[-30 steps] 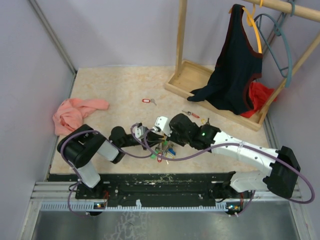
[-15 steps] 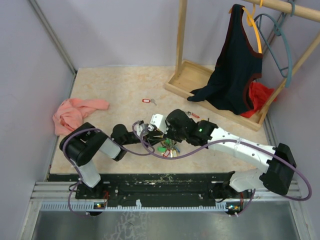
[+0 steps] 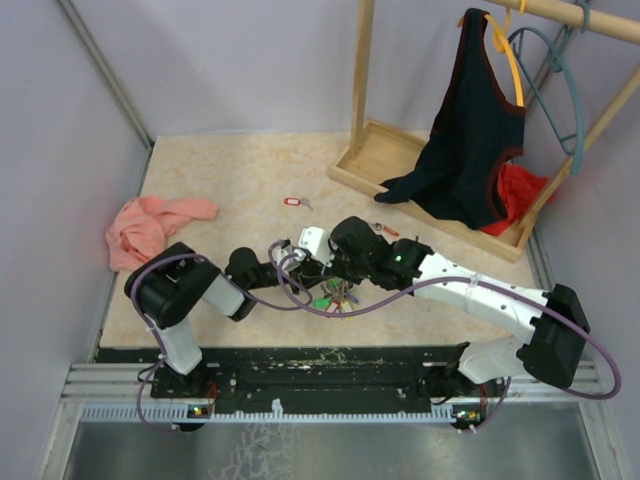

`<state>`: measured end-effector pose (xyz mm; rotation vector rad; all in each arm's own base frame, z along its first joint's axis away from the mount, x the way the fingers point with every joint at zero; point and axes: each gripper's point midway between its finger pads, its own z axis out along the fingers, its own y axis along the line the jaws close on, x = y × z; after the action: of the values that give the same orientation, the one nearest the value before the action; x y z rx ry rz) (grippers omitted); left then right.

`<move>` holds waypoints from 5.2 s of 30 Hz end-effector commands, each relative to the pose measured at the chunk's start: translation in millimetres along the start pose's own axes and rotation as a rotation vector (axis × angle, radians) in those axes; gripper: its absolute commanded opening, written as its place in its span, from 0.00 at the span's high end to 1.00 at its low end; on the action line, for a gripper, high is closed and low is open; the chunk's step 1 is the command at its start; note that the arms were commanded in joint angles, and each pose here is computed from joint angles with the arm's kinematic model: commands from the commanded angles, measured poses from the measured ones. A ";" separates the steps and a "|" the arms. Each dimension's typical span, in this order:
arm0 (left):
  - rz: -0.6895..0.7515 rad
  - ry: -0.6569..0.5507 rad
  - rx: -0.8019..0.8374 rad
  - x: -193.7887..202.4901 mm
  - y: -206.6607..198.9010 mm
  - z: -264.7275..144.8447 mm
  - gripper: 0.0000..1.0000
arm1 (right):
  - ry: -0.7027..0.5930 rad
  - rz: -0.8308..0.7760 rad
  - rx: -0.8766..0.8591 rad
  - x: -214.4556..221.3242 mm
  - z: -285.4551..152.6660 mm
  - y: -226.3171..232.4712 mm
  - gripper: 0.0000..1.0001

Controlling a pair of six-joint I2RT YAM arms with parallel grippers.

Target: Put the keys on the keyring

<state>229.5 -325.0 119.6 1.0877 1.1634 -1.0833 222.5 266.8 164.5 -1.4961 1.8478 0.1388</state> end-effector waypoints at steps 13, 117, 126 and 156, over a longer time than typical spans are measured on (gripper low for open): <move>0.200 -0.205 -0.025 -58.1 7.3 8.8 0.97 | -0.097 0.011 -0.008 -39.3 -5.2 0.8 1.00; 0.221 -0.172 -0.043 -54.2 -7.4 -17.3 0.70 | -0.137 -0.019 -0.072 -47.1 4.1 12.9 1.00; 0.207 -0.189 -0.035 -61.2 -10.8 -16.9 0.63 | -0.101 0.030 -0.050 -41.7 11.4 11.7 1.00; 0.190 -0.184 -0.061 -60.0 -14.2 -21.6 0.77 | -0.139 0.130 -0.104 -25.9 25.3 35.8 1.00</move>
<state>211.3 -299.9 123.4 1.0362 1.1931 -1.0122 205.7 296.2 125.1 -1.4419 1.9352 0.3225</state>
